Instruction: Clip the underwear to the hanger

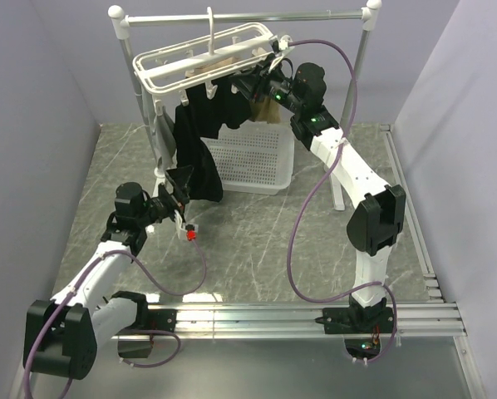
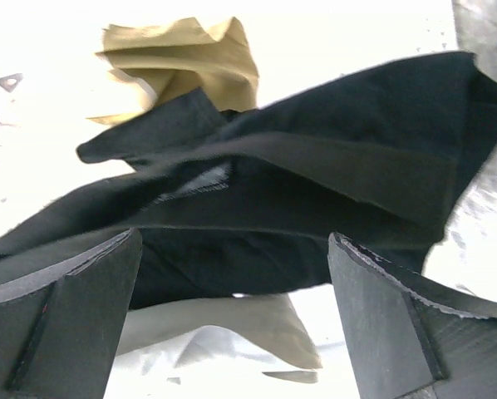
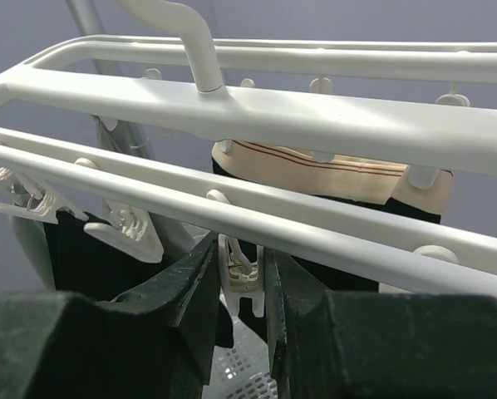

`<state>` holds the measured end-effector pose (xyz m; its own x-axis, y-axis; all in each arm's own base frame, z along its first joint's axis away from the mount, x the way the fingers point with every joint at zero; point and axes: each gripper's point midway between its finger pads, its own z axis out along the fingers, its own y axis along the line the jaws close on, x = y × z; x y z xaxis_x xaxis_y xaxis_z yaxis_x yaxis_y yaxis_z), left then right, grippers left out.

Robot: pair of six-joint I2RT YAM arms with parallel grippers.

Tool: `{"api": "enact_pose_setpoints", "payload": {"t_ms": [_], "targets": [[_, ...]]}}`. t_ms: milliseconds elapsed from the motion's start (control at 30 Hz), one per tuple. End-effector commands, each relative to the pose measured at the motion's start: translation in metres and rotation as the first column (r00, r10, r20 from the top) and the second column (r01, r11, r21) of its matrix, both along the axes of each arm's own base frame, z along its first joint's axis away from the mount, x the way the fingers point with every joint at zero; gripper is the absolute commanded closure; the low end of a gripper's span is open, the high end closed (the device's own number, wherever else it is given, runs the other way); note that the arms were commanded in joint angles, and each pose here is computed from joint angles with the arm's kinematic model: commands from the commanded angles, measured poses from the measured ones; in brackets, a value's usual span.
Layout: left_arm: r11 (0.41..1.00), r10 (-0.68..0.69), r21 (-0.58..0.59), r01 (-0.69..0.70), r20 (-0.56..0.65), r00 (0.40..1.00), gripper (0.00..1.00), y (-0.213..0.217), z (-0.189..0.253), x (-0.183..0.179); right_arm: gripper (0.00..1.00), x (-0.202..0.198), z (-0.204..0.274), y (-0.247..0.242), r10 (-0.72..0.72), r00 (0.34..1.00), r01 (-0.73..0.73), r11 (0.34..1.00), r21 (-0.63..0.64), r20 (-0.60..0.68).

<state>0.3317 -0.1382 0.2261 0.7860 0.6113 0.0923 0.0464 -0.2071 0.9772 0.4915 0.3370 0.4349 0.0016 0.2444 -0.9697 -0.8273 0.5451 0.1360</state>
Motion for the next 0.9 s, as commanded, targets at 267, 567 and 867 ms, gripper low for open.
{"api": "enact_pose_setpoints", "payload": {"t_ms": [267,567,867], "targets": [[0.986,-0.168,-0.006,0.169,0.104,0.980,0.01,-0.023,0.022,-0.013,1.00,-0.006,0.017,-0.006,-0.001,0.999,0.001,1.000,0.011,0.036],[0.973,-0.230,-0.003,0.232,0.100,0.968,0.01,-0.038,0.026,-0.015,1.00,-0.005,0.013,-0.005,0.007,1.000,-0.007,1.000,0.018,0.020],[0.959,-0.277,-0.034,0.281,0.088,0.957,0.01,-0.080,0.028,-0.010,1.00,-0.005,0.012,-0.005,0.011,1.000,-0.011,1.000,0.019,0.018]]}}
